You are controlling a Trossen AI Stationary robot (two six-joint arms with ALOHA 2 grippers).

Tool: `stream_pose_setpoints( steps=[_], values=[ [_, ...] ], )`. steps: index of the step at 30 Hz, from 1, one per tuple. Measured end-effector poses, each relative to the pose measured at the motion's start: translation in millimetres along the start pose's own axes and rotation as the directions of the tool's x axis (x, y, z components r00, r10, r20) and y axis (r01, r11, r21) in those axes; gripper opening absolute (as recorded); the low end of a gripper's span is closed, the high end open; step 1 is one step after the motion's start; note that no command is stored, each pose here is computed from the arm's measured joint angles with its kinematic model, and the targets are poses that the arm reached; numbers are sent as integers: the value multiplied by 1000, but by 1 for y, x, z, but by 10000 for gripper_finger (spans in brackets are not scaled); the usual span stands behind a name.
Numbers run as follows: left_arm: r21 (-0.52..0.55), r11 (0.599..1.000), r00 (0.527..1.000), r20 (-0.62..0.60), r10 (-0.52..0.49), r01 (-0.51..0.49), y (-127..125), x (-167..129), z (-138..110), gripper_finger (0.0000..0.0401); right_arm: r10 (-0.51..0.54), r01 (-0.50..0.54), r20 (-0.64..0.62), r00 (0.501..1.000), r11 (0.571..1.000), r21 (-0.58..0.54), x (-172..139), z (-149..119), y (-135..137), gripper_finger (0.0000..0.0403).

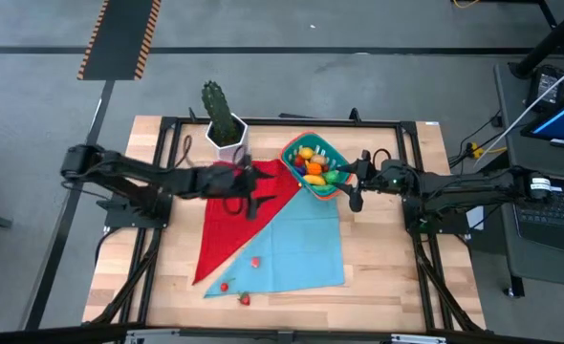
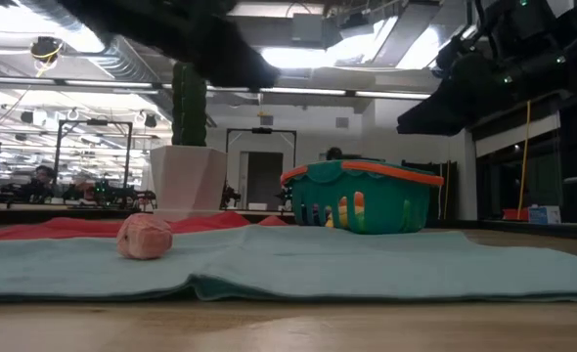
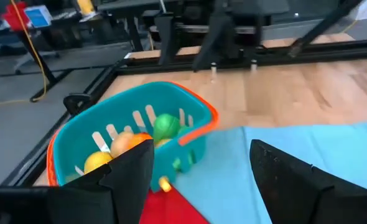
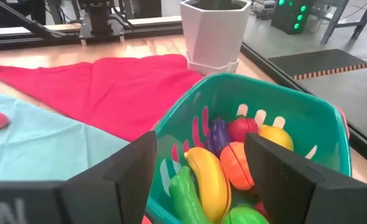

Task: Build produce basket
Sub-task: Put the pink peach into the blue basket

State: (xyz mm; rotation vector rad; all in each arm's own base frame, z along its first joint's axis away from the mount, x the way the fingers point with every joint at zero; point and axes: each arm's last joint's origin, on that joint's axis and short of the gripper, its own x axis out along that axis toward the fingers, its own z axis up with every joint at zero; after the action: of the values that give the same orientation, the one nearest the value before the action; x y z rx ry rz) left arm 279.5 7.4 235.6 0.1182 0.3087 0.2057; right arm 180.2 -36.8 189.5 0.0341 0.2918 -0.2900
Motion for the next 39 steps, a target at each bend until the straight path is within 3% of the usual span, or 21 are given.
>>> stream_pose_setpoints(
  steps=[8,18,23,30,35,39],
  values=[
    [-4,994,994,11,-108,108,-37,-41,-24,258,-1,1,8,1000,1000,-3,6,-1,1,245],
    [16,972,972,13,-234,234,-66,-56,-26,254,3,-3,0,1000,1000,1,8,-3,1,245],
    [34,963,964,-11,-266,266,-73,-59,-29,254,74,-74,-2,997,996,44,8,-3,3,245],
    [-86,959,952,-122,-279,270,-74,-60,-40,254,109,-108,-5,994,989,102,8,-3,4,245],
    [-139,923,919,-122,-375,359,-77,-61,-38,254,109,-107,-4,994,982,156,8,-3,4,245],
    [-171,915,906,-158,-392,366,-77,-62,-37,253,125,-123,-4,992,982,147,8,-3,7,245]
  ],
)
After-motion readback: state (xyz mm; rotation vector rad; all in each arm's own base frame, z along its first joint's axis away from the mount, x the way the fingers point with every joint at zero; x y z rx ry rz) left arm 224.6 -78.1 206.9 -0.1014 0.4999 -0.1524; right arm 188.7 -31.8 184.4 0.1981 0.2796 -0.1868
